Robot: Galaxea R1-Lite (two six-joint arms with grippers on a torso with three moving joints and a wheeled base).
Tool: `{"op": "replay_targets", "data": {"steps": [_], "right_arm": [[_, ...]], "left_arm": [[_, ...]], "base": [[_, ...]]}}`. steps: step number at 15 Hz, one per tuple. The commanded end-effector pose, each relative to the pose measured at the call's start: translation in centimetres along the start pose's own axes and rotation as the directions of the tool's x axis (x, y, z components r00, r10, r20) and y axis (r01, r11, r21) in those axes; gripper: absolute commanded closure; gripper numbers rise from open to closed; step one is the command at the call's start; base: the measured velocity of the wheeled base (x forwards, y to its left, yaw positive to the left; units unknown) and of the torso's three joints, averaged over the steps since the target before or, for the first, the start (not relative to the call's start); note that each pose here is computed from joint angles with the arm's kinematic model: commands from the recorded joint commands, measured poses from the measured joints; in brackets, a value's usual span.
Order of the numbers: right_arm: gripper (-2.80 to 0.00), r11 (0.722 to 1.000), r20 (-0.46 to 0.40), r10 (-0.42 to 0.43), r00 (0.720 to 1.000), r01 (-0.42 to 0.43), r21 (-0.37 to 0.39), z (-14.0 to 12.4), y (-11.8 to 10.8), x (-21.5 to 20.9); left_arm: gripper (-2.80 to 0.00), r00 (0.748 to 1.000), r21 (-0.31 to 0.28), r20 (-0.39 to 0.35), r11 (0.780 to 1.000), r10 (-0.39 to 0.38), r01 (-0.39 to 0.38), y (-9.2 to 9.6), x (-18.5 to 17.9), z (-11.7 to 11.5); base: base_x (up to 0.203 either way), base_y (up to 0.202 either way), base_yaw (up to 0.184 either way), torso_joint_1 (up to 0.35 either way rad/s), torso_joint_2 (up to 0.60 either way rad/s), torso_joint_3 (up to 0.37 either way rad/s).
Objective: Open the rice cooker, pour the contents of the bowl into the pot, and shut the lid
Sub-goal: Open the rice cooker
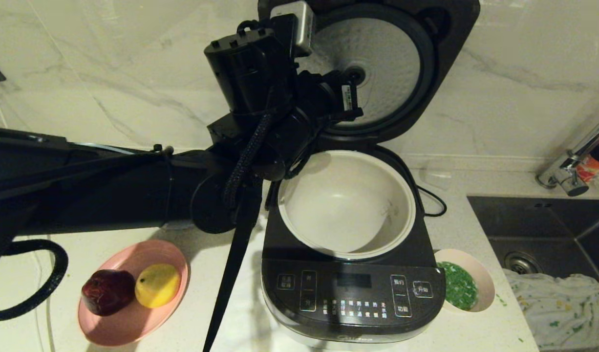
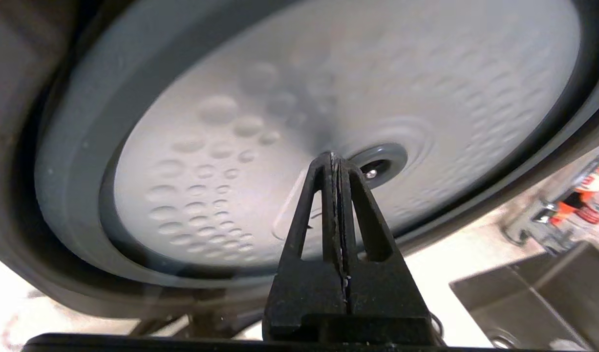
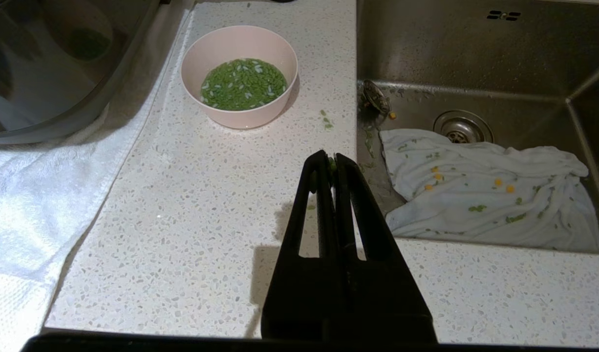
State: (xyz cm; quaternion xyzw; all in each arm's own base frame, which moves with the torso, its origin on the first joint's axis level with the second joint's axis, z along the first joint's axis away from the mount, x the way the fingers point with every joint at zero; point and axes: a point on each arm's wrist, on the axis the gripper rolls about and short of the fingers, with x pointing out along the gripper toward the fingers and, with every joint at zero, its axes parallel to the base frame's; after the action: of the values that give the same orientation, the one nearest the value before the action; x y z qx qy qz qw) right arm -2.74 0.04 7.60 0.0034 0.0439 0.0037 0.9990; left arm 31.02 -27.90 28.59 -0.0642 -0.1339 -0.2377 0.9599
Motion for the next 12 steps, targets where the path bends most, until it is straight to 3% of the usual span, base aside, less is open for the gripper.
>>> {"op": "replay_targets", "data": {"steps": [1,6,12], "right_arm": [[0.00,1.000,-0.003,0.000,1.000,0.000,0.000,0.0,0.0,0.0],[0.00,1.000,-0.003,0.000,1.000,0.000,0.000,0.0,0.0,0.0],[0.00,1.000,-0.003,0.000,1.000,0.000,0.000,0.0,0.0,0.0]], "left_arm": [[0.00,1.000,0.003,-0.001,1.000,0.012,-0.012,0.3,0.5,-0.6],[0.00,1.000,-0.009,0.025,1.000,0.015,-0.015,0.8,-1.4,2.0],[0.00,0.999,-0.003,0.016,0.999,0.049,-0.049,3.6,-11.1,7.2]], "base": [[0.000,0.000,0.000,0.000,0.00,0.000],[0.000,0.000,0.000,0.000,0.00,0.000],[0.000,0.000,0.000,0.000,0.00,0.000]]}}
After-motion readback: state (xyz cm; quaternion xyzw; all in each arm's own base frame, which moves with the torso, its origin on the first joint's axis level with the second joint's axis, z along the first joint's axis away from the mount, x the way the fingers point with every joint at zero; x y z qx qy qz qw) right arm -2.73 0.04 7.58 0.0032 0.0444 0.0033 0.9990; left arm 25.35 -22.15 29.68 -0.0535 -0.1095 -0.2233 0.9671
